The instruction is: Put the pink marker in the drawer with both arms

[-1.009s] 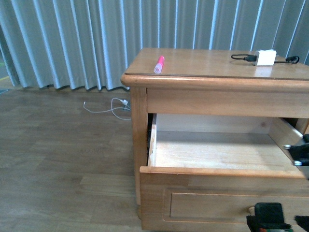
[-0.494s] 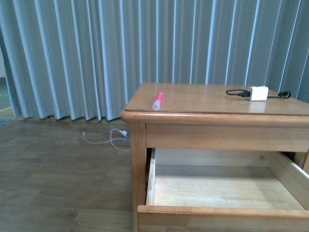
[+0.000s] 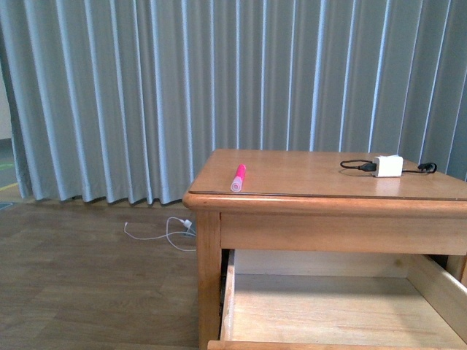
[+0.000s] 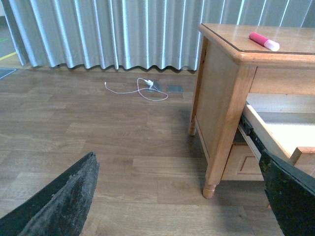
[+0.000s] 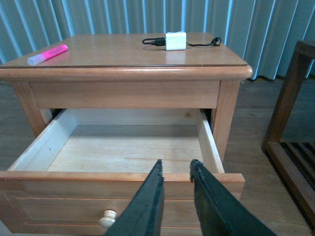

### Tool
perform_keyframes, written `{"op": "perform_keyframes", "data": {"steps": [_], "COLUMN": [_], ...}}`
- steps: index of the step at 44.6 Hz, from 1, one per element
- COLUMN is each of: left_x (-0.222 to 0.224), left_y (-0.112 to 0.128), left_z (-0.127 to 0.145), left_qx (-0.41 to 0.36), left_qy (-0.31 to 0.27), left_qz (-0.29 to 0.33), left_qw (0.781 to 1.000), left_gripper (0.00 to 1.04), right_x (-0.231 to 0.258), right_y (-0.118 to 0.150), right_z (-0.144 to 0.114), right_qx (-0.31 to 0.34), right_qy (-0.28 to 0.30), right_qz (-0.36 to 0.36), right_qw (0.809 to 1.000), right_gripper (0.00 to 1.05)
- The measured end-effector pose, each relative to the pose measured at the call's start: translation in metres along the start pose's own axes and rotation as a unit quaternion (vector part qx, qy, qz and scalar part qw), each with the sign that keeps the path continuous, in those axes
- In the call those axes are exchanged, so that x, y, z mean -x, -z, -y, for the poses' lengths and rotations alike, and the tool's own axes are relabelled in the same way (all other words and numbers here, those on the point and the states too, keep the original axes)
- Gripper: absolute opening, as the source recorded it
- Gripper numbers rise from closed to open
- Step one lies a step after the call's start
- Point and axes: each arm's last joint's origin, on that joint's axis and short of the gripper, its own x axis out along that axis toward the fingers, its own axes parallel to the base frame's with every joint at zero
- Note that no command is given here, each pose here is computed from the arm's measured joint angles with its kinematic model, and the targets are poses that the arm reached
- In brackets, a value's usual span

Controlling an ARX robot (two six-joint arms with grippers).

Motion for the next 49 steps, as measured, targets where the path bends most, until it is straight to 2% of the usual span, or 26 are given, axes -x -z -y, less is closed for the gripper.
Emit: {"op": "perform_keyframes", "data": {"steps": [6, 19, 21, 32, 34, 38, 40, 49], "left_x": [0.0, 0.0, 0.0, 0.0, 0.0, 0.0, 0.0, 0.0], "left_y": [0.0, 0.0, 0.0, 0.0, 0.0, 0.0, 0.0, 0.0], "left_z": [0.0, 0.0, 0.0, 0.0, 0.0, 0.0, 0.0, 0.0], "left_qx": [0.0, 0.0, 0.0, 0.0, 0.0, 0.0, 0.0, 0.0], "left_qy": [0.0, 0.0, 0.0, 0.0, 0.0, 0.0, 0.0, 0.0], "left_qz": [0.0, 0.0, 0.0, 0.0, 0.0, 0.0, 0.0, 0.0], "left_qw": [1.0, 1.0, 1.0, 1.0, 1.0, 1.0, 1.0, 1.0], "left_gripper": [0.99, 0.99, 0.99, 0.99, 0.99, 0.99, 0.99, 0.99], "right_x": [0.004, 0.013, 0.013, 0.013, 0.013, 0.013, 0.013, 0.013], "right_y": [0.002, 0.012, 0.012, 0.012, 0.012, 0.012, 0.012, 0.012], "right_z": [0.006, 0.006, 0.006, 0.006, 0.006, 0.006, 0.006, 0.006], "right_qx": [0.003, 0.003, 0.004, 0.004, 0.004, 0.004, 0.003, 0.004], "right_qy": [0.014, 0.012, 0.012, 0.012, 0.012, 0.012, 0.012, 0.012], "right_qz": [0.005, 0.009, 0.011, 0.012, 0.012, 0.012, 0.012, 0.012], "right_qw": [1.0, 1.0, 1.0, 1.0, 1.0, 1.0, 1.0, 1.0], "right_gripper": [0.01, 0.01, 0.08, 0.67, 0.74, 0.95, 0.98, 0.96]}}
